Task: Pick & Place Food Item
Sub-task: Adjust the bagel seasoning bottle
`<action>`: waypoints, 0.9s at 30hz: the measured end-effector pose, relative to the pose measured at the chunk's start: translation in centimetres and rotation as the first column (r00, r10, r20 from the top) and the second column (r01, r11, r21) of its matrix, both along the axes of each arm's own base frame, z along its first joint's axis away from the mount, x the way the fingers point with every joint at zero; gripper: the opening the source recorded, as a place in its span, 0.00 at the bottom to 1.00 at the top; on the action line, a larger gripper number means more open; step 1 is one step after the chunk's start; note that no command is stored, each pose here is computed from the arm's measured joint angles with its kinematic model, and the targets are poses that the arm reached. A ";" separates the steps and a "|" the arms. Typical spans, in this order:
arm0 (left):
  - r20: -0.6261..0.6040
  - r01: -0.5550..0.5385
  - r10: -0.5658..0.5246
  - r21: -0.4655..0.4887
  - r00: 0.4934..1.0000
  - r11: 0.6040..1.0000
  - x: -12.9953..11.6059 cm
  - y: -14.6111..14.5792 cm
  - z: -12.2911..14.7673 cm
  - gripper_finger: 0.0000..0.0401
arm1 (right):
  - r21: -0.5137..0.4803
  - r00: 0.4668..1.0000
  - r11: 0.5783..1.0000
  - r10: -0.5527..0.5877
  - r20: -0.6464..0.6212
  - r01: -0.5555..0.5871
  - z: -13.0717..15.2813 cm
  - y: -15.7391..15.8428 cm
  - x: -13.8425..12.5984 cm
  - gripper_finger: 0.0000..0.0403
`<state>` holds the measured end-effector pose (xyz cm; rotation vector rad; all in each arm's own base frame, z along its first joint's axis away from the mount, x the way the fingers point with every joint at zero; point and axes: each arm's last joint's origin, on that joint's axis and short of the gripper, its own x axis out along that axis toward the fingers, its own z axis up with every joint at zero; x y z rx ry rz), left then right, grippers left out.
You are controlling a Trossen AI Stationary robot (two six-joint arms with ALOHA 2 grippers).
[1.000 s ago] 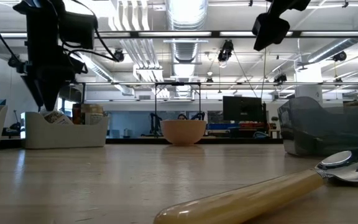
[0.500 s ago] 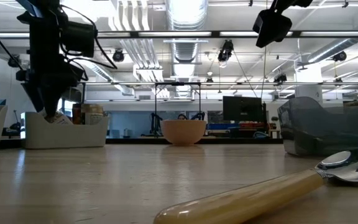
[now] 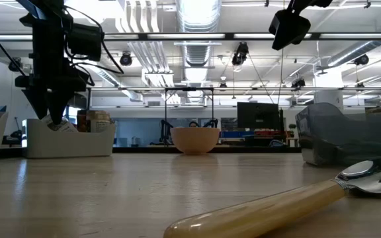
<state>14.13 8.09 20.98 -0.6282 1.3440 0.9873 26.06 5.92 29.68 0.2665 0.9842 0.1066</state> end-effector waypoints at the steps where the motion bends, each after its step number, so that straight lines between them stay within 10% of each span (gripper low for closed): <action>1: 0.001 -0.005 0.005 0.000 1.000 1.000 0.0 0.0 0.0 0.72 | 0.000 1.000 1.000 0.002 0.000 -0.002 0.0 0.0 0.0 0.89; 11: 0.004 -0.020 0.020 0.001 1.000 1.000 0.0 0.0 0.0 0.48 | 0.004 1.000 1.000 0.023 0.011 -0.023 0.1 0.7 -0.1 0.89; 27: 0.032 -0.020 0.022 -0.054 0.999 0.998 0.3 0.2 3.4 0.48 | 0.003 0.999 0.999 0.036 0.019 -0.036 0.1 1.0 -0.1 0.89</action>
